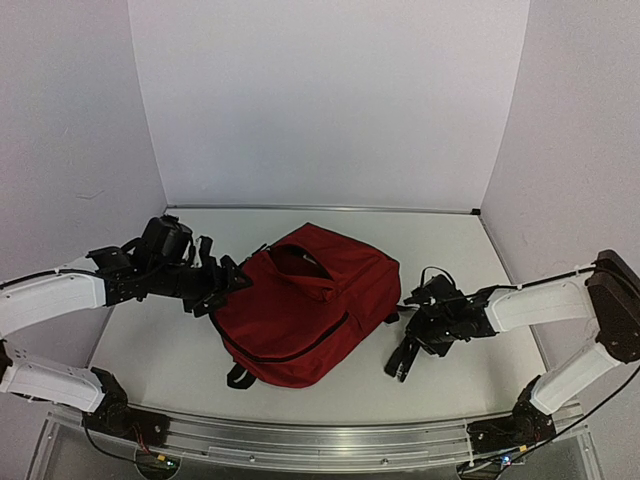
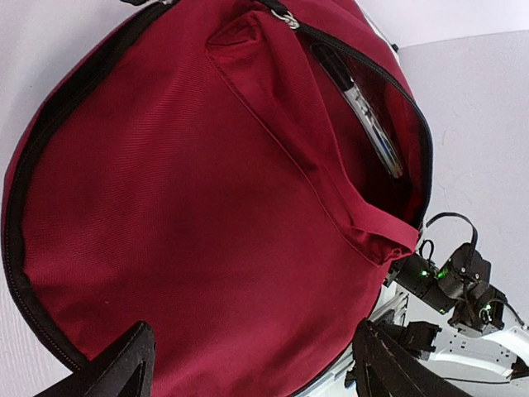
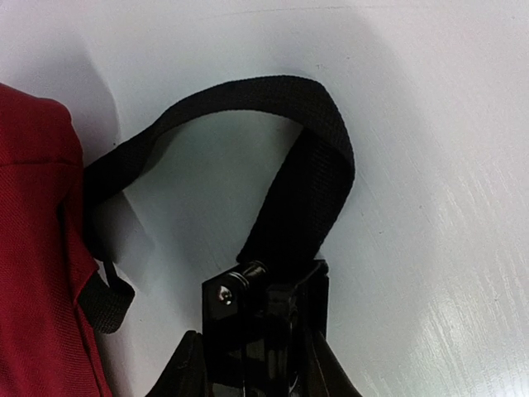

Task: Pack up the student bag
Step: Pick up the stationery from the center of the board.

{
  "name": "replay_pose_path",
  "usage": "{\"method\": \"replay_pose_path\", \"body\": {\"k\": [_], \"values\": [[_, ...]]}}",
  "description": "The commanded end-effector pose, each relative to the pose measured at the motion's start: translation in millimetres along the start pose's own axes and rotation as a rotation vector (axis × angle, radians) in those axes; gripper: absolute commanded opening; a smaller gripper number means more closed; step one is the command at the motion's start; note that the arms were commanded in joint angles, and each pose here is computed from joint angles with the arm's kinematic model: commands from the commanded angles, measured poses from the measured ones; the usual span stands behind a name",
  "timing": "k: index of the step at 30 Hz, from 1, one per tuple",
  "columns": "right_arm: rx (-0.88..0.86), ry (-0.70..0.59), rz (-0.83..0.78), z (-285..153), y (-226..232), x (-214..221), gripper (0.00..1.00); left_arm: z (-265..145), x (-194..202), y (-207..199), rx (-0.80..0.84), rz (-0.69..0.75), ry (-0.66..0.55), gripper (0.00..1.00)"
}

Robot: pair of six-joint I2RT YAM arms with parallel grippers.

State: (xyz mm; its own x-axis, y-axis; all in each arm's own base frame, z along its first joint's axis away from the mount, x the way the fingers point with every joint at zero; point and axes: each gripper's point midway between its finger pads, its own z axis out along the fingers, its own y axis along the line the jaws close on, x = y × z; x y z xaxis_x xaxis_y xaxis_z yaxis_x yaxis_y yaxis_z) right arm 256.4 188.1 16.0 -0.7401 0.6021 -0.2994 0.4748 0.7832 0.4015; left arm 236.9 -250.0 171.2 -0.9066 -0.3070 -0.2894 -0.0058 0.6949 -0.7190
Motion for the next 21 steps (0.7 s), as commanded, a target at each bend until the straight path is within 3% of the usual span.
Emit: {"method": "replay_pose_path", "body": {"k": [1, 6, 14, 21], "values": [[-0.019, -0.036, -0.044, -25.9, 4.2, -12.9, 0.18, -5.4, -4.0, -39.2, 0.11, 0.114, 0.029, 0.82], [-0.137, -0.074, -0.079, -67.8, 30.9, -29.1, 0.0, -5.7, 8.7, -83.5, 0.215, 0.249, 0.052, 0.82], [-0.475, -0.157, -0.079, -169.5, 94.8, -60.0, 0.0, -7.6, 48.7, -154.1, 0.408, 0.392, 0.095, 0.81], [-0.609, -0.172, -0.165, -218.2, 153.7, -58.2, 0.0, 1.8, 95.5, -205.9, 0.507, 0.495, 0.159, 0.85]]}}
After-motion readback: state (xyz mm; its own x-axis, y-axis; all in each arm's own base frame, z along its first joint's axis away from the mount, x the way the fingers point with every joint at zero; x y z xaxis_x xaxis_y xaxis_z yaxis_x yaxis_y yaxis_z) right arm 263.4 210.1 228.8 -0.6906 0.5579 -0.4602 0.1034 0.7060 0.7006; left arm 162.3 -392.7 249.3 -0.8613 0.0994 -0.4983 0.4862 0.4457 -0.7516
